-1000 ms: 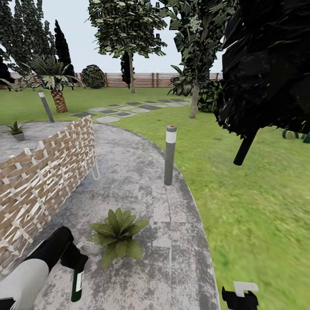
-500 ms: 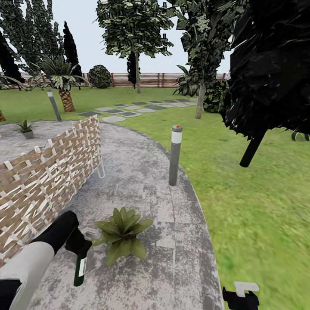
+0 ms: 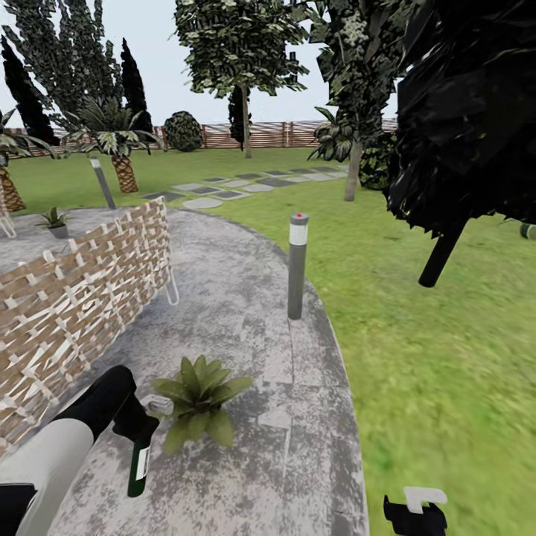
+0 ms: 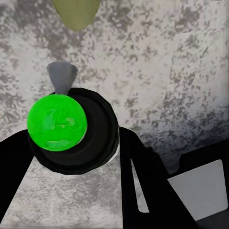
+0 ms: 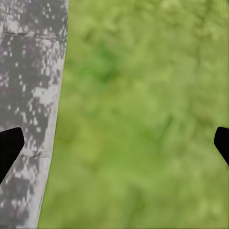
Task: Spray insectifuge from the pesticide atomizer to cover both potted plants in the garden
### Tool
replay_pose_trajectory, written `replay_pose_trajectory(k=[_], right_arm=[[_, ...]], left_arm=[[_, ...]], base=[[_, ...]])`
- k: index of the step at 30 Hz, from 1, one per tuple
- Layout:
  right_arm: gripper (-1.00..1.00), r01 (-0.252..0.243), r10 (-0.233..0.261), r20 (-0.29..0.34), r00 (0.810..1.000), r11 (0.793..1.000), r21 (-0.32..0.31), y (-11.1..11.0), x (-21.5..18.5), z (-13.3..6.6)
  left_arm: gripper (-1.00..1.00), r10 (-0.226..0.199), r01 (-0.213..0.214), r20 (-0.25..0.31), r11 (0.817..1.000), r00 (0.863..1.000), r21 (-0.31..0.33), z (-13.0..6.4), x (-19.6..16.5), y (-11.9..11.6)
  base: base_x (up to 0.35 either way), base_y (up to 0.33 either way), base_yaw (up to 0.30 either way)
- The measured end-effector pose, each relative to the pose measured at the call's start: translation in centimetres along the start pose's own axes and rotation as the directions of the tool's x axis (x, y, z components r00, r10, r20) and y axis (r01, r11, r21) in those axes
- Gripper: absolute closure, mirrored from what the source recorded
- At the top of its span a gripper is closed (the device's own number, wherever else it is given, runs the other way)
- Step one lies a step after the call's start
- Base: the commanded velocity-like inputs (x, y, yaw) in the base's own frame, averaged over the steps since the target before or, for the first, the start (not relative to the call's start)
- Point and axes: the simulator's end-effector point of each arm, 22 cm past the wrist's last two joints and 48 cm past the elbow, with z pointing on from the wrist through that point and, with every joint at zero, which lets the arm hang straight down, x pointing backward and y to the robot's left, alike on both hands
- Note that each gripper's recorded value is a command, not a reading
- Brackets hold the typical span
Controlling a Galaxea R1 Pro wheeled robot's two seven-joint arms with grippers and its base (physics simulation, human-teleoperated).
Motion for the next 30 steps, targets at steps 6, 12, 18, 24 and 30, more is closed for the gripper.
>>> replay_pose_trajectory(k=[6, 12, 18, 24, 30], right_arm=[[-1.0, 0.0, 0.0, 0.001, 1.0, 1.0, 0.0, 0.0, 0.0, 0.0], [-1.0, 0.0, 0.0, 0.0, 1.0, 1.0, 0.0, 0.0, 0.0, 0.0], [-1.0, 0.0, 0.0, -0.001, 1.0, 1.0, 0.0, 0.0, 0.0, 0.0], [-1.0, 0.0, 0.0, 0.0, 1.0, 1.0, 0.0, 0.0, 0.0, 0.0], [-1.0, 0.0, 0.0, 0.0, 1.0, 1.0, 0.0, 0.0, 0.0, 0.0]], left_arm=[[1.0, -0.004, 0.004, -0.001, 1.0, 1.0, 0.003, 0.1, 0.2, 0.0], [1.0, -0.001, 0.001, -0.017, 1.0, 1.0, -0.003, 0.6, 0.9, 0.4], [1.0, -0.007, 0.008, -0.074, 1.0, 0.997, 0.019, 3.2, 4.1, -0.4], [1.0, 0.0, 0.005, -0.074, 0.998, 0.997, 0.062, 4.3, 4.3, -2.7], [1.0, 0.002, 0.002, -0.071, 0.999, 0.997, 0.053, 4.1, 4.2, -2.4]], base=[[0.212, -0.2, 0.264], [0.044, -0.026, 0.034], [0.001, 0.0, 0.001], [0.0, 0.0, 0.198], [0.0, 0.0, 0.276]])
